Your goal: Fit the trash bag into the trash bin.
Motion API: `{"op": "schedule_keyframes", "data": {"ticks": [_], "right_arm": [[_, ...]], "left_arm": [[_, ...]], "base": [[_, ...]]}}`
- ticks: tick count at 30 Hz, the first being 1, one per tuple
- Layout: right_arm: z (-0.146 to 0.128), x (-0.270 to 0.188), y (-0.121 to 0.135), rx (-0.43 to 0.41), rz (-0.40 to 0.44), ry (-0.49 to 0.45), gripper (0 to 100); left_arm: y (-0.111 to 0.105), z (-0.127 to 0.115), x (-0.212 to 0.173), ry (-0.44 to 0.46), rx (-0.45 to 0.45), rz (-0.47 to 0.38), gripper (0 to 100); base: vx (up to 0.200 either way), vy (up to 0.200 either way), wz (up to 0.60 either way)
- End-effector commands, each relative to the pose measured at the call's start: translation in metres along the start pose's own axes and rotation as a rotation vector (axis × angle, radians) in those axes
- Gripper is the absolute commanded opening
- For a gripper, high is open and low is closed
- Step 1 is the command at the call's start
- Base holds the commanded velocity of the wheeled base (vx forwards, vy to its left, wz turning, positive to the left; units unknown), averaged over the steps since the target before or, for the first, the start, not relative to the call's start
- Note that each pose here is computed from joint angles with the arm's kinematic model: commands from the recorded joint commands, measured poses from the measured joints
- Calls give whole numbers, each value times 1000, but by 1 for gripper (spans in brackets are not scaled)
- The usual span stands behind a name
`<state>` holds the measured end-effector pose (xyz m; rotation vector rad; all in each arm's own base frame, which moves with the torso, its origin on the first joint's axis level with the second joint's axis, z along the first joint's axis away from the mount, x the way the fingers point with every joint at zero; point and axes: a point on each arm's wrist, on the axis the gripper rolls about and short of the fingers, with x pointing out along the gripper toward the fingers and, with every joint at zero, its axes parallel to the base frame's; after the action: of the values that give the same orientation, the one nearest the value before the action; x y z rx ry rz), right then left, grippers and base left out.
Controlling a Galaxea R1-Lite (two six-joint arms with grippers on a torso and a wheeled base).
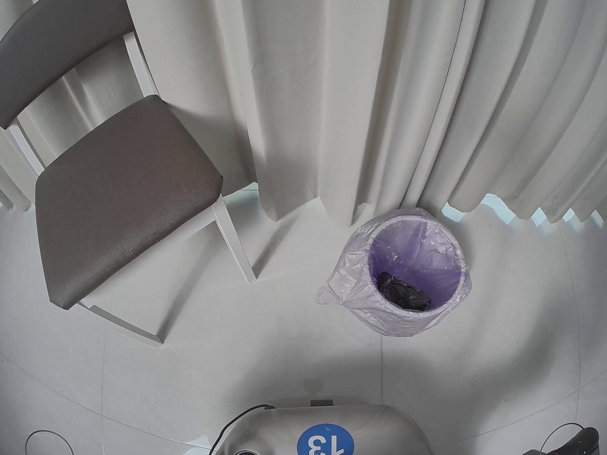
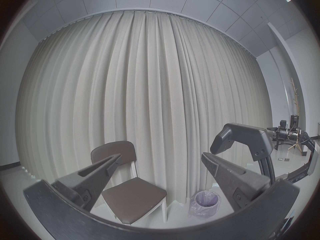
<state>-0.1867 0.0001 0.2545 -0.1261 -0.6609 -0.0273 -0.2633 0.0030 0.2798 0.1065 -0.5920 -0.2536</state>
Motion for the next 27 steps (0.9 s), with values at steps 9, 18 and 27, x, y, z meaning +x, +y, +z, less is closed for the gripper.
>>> {"op": "schedule_keyframes", "data": {"ticks": [9,18,27], "right_arm": [[-6,0,1,0,0,7,100],[-55,34,6,-107,-33,-49,100],[-109,46,13,-206,-14,15,100]], "left_arm": [[-8,-25,-16,51,-21,18,100],[-9,-56,3,136,63,29,100],[-5,-69,17,179,63,39,100]], "base": [[0,0,0],[0,0,0],[0,0,0]]}}
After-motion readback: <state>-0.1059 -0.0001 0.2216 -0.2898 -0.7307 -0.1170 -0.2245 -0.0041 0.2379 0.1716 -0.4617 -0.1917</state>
